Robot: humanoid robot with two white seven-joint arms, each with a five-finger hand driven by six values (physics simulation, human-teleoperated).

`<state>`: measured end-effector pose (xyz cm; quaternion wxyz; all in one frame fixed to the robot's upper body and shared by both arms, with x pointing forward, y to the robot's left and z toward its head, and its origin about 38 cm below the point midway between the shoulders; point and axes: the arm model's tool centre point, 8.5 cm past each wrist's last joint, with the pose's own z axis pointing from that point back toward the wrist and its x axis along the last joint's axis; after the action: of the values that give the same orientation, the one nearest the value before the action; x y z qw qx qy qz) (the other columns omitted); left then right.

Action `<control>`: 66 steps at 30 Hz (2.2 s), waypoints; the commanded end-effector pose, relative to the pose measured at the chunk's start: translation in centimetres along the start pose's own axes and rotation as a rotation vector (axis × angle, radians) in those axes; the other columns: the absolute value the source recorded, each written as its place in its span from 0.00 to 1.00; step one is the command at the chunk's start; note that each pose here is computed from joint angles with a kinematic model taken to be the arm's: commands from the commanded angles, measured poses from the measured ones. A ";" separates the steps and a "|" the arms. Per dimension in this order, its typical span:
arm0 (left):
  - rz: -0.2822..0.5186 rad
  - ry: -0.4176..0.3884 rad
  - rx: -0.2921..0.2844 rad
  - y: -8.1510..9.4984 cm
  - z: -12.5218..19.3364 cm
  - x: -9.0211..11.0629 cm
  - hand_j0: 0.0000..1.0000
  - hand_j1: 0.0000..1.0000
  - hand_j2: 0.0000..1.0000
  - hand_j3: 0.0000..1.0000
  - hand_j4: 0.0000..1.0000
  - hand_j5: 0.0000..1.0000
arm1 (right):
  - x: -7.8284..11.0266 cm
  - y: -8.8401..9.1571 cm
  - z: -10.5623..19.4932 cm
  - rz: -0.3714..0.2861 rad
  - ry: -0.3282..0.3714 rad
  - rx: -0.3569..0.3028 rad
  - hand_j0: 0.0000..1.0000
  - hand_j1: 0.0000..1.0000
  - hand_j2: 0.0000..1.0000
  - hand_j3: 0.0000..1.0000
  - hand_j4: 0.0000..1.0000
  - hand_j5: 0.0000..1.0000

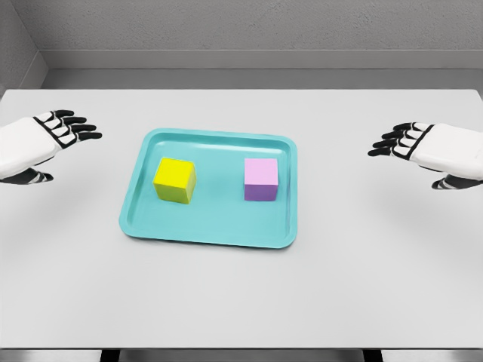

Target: Push two cubes

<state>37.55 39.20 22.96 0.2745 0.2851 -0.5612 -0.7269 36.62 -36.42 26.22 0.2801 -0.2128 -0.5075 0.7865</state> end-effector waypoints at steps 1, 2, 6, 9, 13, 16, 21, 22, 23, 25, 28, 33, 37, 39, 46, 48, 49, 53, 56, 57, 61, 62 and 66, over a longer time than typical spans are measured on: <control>-0.003 0.001 -0.007 0.0 0.0 0.0 1.00 1.00 1.00 1.00 1.00 1.00 | 0.0 0.0 0.0 -0.006 0.000 -0.002 1.00 1.00 1.00 1.00 1.00 1.00; -0.003 0.001 -0.013 0.0 0.0 0.0 1.00 1.00 1.00 1.00 1.00 1.00 | 0.0 -0.1 0.0 -0.003 0.000 -0.004 1.00 1.00 1.00 1.00 1.00 1.00; -0.002 0.001 -0.025 -0.2 0.0 0.0 1.00 1.00 1.00 1.00 1.00 1.00 | -0.2 -0.4 0.1 0.008 0.007 -0.003 1.00 1.00 1.00 1.00 1.00 1.00; -0.004 -0.002 -0.025 -0.2 -0.1 0.1 1.00 1.00 1.00 1.00 1.00 1.00 | -0.2 -2.4 -1.0 0.074 -0.009 -0.006 1.00 1.00 1.00 1.00 1.00 1.00; -0.035 -0.003 -0.044 -0.8 -0.5 0.4 1.00 1.00 1.00 1.00 1.00 1.00 | -0.2 -2.4 -5.6 0.111 -0.089 0.115 1.00 1.00 1.00 1.00 1.00 1.00; -0.050 -0.031 -0.109 -2.3 -1.5 1.3 0.96 0.96 0.96 0.96 0.96 0.96 | 0.5 -1.9 -7.0 0.156 -0.115 0.173 1.00 1.00 1.00 1.00 1.00 1.00; -0.040 -0.047 -0.169 -3.2 -2.6 1.8 0.70 0.70 0.70 0.70 0.70 0.70 | 1.8 -1.2 -11.3 0.203 -0.196 0.264 1.00 1.00 1.00 1.00 1.00 1.00; -0.044 -0.046 -0.171 -3.2 -2.6 1.8 0.68 0.68 0.68 0.68 0.68 0.68 | 1.7 -1.3 -11.5 0.207 -0.196 0.269 1.00 1.00 1.00 1.00 1.00 1.00; -0.044 -0.046 -0.171 -3.2 -2.6 1.8 0.66 0.66 0.66 0.66 0.66 0.66 | 1.8 -1.8 -12.1 0.225 -0.205 0.281 1.00 1.00 1.00 1.00 1.00 1.00; -0.045 -0.047 -0.174 -3.3 -2.6 1.9 0.61 0.61 0.61 0.61 0.61 0.61 | 2.9 -0.9 -13.1 0.242 -0.253 0.337 1.00 1.00 1.00 1.00 1.00 1.00; -0.042 -0.056 -0.195 -3.7 -2.8 2.1 0.61 0.61 0.61 0.61 0.61 0.61 | 2.7 -1.0 -13.1 0.251 -0.245 0.343 1.00 1.00 1.00 1.00 1.00 1.00; -0.043 -0.075 -0.202 -4.0 -3.8 2.4 0.61 0.61 0.61 0.61 0.61 0.61 | 1.5 -0.5 -13.0 0.229 -0.216 0.356 0.81 0.81 0.81 0.81 0.81 0.81; -0.032 -0.076 -0.197 -4.1 -4.8 2.3 0.62 0.62 0.62 0.62 0.62 0.62 | 2.1 -0.8 -14.3 0.224 -0.235 0.340 0.81 0.81 0.81 0.81 0.81 0.81; -0.023 -0.087 -0.205 -4.4 -5.4 2.7 0.62 0.62 0.62 0.62 0.62 0.62 | 1.9 -0.6 -15.1 0.208 -0.231 0.341 0.81 0.81 0.81 0.81 0.81 0.81; -0.024 -0.104 -0.185 -3.8 -6.7 3.0 0.62 0.62 0.62 0.62 0.62 0.62 | 2.2 -1.4 -16.6 0.196 -0.239 0.310 0.81 0.81 0.81 0.81 0.81 0.81; -0.024 -0.103 -0.184 -3.7 -6.9 3.0 0.62 0.62 0.62 0.62 0.62 0.62 | 2.1 -1.5 -16.7 0.194 -0.236 0.307 0.81 0.81 0.81 0.81 0.81 0.81; -0.024 -0.104 -0.187 -3.7 -6.9 3.0 0.62 0.62 0.62 0.62 0.62 0.62 | 2.1 -1.5 -16.8 0.193 -0.236 0.307 0.81 0.81 0.81 0.81 0.81 0.81; -0.022 -0.115 -0.181 -3.4 -7.7 3.4 0.62 0.62 0.62 0.62 0.62 0.62 | 1.9 -1.4 -17.6 0.180 -0.233 0.307 0.81 0.81 0.81 0.81 0.81 0.81; -0.023 -0.117 -0.171 -3.1 -8.0 3.5 0.62 0.62 0.62 0.62 0.62 0.62 | 2.2 -1.5 -18.1 0.178 -0.239 0.302 0.81 0.81 0.81 0.81 0.81 0.81; -0.022 -0.118 -0.170 -3.1 -8.1 3.5 0.62 0.62 0.62 0.62 0.62 0.62 | 2.1 -1.5 -18.1 0.174 -0.236 0.304 0.81 0.81 0.81 0.81 0.81 0.81; -0.025 -0.120 -0.167 -3.0 -8.1 3.5 0.62 0.62 0.62 0.62 0.62 0.62 | 2.0 -1.6 -18.8 0.165 -0.234 0.303 0.81 0.81 0.81 0.81 0.81 0.81; -0.025 -0.121 -0.165 -3.0 -8.2 3.6 0.62 0.62 0.62 0.62 0.62 0.62 | 2.2 -1.6 -19.1 0.166 -0.241 0.299 0.81 0.81 0.81 0.81 0.81 0.81; -0.020 -0.127 -0.163 -3.0 -8.5 3.9 0.62 0.62 0.62 0.62 0.62 0.62 | 2.9 -2.0 -19.8 0.170 -0.259 0.289 0.78 0.78 0.78 0.78 0.78 0.78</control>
<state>40.79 31.54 17.88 0.2516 0.2223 -0.5126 -0.7903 47.11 -20.88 20.12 0.1736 -0.1124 -0.3974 0.8940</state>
